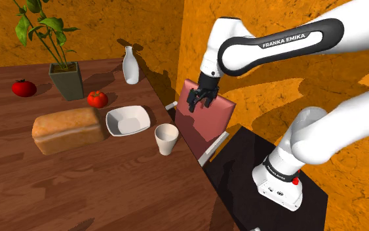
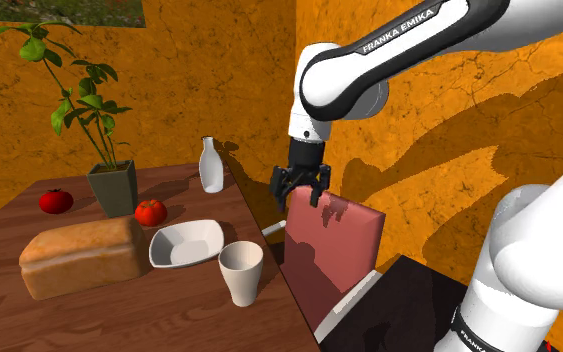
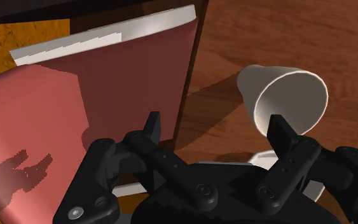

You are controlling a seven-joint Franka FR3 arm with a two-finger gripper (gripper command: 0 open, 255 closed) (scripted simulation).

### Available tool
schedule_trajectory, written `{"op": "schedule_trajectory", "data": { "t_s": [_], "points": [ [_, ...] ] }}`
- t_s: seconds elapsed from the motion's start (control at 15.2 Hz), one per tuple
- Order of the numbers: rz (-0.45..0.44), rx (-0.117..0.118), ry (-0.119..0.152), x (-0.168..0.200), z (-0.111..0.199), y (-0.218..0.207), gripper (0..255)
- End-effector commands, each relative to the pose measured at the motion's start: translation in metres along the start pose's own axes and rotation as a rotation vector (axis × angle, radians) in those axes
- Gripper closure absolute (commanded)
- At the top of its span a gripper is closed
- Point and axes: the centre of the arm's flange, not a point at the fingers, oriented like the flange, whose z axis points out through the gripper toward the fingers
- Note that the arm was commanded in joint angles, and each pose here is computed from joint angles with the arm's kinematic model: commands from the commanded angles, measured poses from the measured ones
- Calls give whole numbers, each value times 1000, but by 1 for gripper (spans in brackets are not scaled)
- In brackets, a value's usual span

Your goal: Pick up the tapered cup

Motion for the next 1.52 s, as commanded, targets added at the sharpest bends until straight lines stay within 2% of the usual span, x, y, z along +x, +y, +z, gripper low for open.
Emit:
{"op": "schedule_trajectory", "data": {
  "t_s": [0.0,0.53,1.12,1.19,1.45],
  "points": [
    [4,8,4,9,22,-15,0],
    [18,36,12,35,102,-68,0],
    [18,36,12,36,142,-62,0],
    [18,36,12,34,142,-63,255],
    [18,36,12,34,142,-63,255]
  ]
}}
